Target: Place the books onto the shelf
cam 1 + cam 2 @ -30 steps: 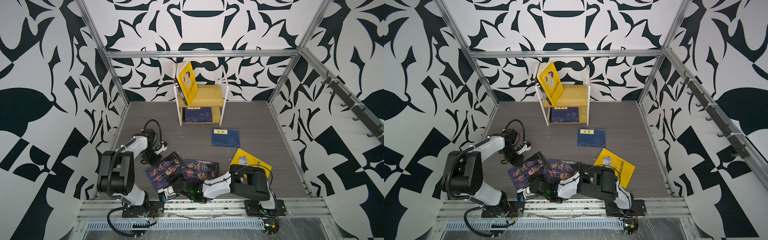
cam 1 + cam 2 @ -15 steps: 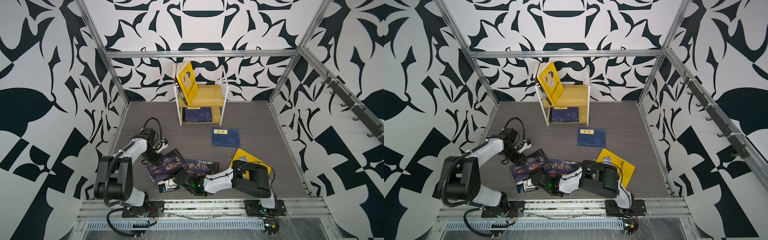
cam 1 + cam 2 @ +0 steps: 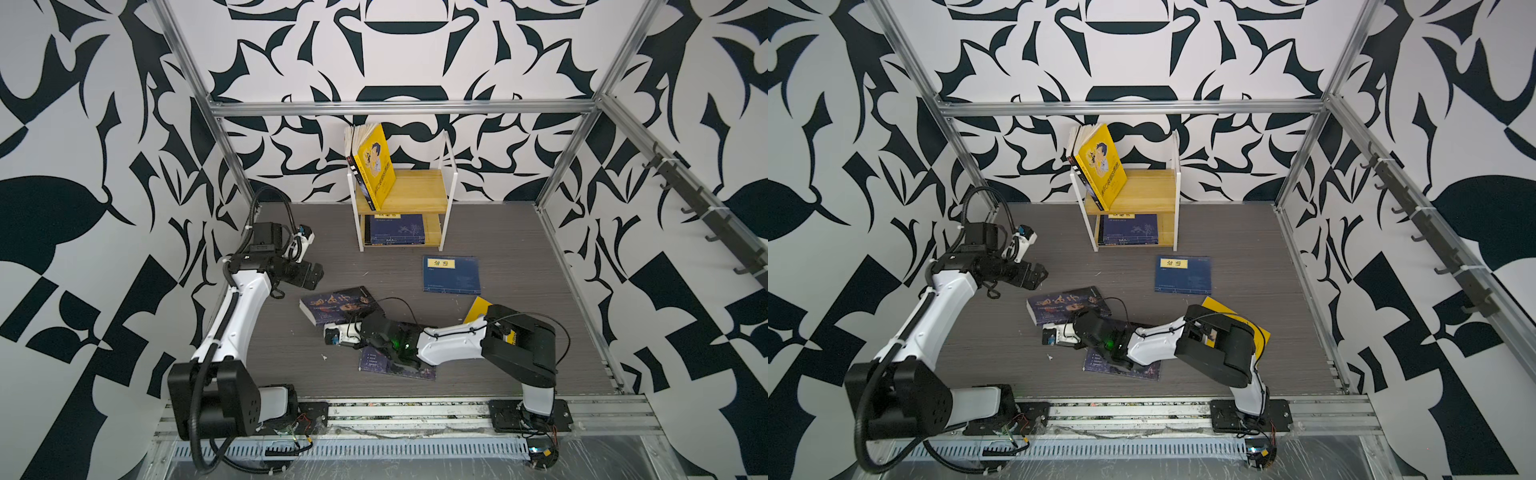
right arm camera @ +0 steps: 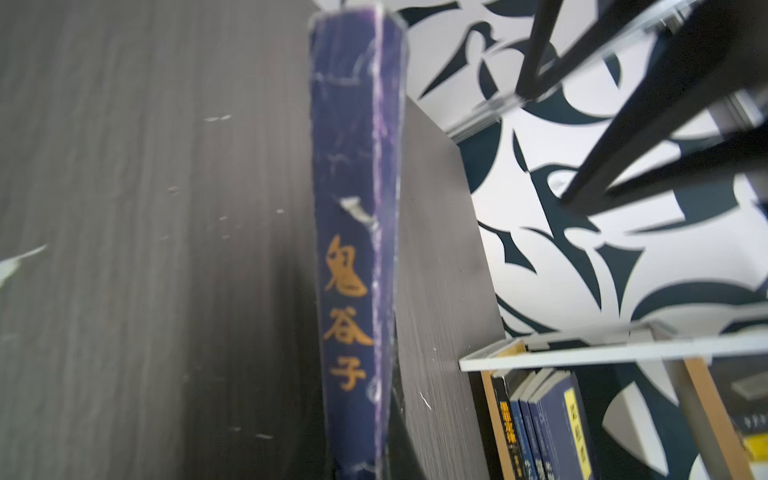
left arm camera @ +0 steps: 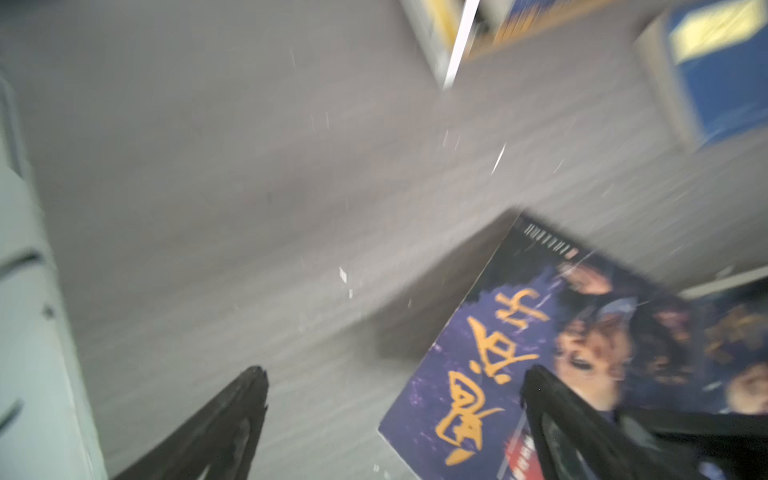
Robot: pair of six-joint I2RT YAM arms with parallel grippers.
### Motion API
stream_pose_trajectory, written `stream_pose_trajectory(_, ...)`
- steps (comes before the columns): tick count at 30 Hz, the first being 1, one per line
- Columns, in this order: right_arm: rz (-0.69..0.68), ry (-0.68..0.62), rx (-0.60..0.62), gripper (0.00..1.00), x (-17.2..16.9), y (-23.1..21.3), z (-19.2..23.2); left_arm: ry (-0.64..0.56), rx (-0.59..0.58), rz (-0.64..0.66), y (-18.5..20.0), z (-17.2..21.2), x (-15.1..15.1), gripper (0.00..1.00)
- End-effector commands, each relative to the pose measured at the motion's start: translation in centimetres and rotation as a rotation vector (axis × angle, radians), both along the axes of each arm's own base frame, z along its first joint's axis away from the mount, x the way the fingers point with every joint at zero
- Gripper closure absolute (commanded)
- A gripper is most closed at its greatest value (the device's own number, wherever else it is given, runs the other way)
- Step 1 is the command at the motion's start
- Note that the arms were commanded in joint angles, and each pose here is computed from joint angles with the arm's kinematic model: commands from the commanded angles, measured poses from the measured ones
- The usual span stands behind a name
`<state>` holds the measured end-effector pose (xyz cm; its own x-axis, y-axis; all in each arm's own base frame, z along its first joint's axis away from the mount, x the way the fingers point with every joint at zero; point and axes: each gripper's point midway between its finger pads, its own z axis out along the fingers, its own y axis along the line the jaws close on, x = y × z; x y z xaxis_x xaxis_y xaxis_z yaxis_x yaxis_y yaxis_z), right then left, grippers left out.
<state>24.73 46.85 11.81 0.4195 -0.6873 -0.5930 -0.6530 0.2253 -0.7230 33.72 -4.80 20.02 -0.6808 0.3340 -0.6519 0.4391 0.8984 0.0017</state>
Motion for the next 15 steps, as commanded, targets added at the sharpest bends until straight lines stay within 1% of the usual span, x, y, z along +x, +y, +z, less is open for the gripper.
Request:
stream_pose_trajectory(1,-0.092,0.04,0.277,1.0,3.0,-0.6,6.6,-0.173,-0.084,-0.015,-1.2,5.0,0.8,0.0)
stream_pose_trajectory(2,-0.114,0.056,0.313,1.0,3.8,-1.0,7.2,-0.204,-0.082,0.013,-0.8,6.3,1.6,0.0)
stream_pose_trajectory(5,-0.147,0.096,0.398,1.0,5.2,-1.7,8.9,-0.223,-0.083,0.1,0.2,9.5,3.3,0.0)
stream_pose_trajectory(9,-0.189,0.146,0.553,1.0,6.7,-2.7,11.5,-0.286,-0.13,0.157,0.5,13.5,3.8,0.0)
stream_pose_trajectory(12,-0.228,0.158,0.638,1.0,7.3,-3.7,13.5,-0.294,-0.18,0.207,0.8,15.0,3.0,0.0)
stream_pose_trajectory(15,-0.242,0.172,0.688,1.0,7.2,-4.6,14.8,-0.277,-0.189,0.231,1.2,14.4,2.0,0.0)
